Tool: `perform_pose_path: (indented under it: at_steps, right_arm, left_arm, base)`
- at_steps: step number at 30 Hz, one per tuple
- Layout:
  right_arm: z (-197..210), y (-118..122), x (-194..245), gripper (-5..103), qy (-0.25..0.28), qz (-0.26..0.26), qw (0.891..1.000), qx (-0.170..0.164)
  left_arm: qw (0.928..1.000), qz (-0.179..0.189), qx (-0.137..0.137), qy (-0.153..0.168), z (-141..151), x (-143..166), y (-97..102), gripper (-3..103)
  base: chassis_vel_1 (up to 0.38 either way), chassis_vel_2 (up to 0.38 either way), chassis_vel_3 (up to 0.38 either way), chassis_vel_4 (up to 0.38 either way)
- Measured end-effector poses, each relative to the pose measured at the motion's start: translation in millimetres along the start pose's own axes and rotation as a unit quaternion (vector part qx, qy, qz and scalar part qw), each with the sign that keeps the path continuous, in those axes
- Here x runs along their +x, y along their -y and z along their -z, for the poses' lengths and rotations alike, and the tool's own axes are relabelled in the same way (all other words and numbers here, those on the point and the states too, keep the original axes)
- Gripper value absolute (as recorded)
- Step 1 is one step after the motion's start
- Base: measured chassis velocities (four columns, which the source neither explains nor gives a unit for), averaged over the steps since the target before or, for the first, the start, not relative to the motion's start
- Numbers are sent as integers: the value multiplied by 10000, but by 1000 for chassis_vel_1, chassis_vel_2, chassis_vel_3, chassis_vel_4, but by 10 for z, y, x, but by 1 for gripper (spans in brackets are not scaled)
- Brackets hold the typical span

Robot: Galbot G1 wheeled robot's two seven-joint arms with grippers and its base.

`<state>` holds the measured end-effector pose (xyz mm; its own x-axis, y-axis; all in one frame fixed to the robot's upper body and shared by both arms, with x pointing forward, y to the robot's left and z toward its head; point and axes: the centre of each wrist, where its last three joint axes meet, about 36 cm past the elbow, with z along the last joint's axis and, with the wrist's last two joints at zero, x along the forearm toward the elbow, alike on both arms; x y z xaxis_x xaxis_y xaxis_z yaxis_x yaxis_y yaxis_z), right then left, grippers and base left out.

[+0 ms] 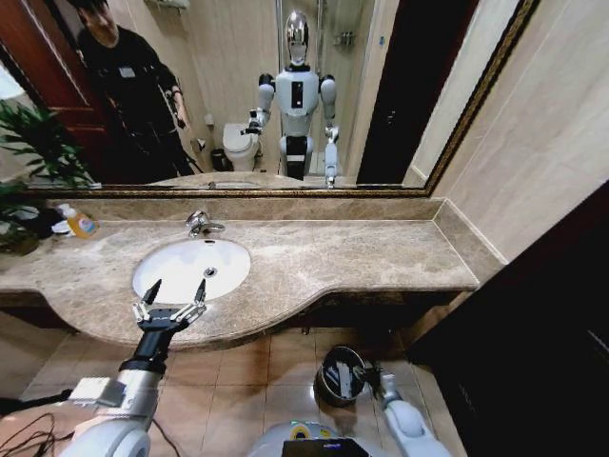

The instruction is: Pick up the trash from the sink and place it in the trash bin.

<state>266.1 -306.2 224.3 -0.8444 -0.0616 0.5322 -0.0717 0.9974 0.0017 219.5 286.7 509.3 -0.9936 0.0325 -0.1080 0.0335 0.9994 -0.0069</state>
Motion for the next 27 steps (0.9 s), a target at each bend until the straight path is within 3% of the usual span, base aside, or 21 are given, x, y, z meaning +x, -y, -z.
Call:
perform_pose_path:
  at_steps: [1,4,6,7,9,13,20,27]
  right_arm:
    - [184,34,191,85,448,-75,9989,-82]
    - [493,48,362,95,994,-225,9944,-277]
    - [980,144,534,99,1890,-459,9802,-376]
    - [980,144,534,99,1890,-459,9802,-376]
    - [1387,286,673,100,2574,-756,9629,-271]
    - [1877,399,910,100,3083,-971,9459,-298]
    - [2236,181,1199,100,3372,-727,9381,-303]
    - [2412,-115,1239,100,3032,217,9526,-105]
  left_arm:
    - [10000,1,0,0,0,0,0,100]
    - [10000,1,0,0,0,0,0,100]
    - [10000,1,0,0,0,0,0,100]
    - [10000,1,0,0,0,0,0,100]
    - [10000,1,0,0,0,0,0,100]
    - [10000,1,0,0,0,0,0,100]
    - [10000,1,0,0,0,0,0,100]
    - [10000,1,0,0,0,0,0,100]
  base:
    - [0,0,0,0]
    - [0,0,0,0]
    - [0,0,0,0]
    - [0,0,0,0]
    - [0,0,0,0]
    - [0,0,0,0]
    - [0,0,0,0]
    - [0,0,0,0]
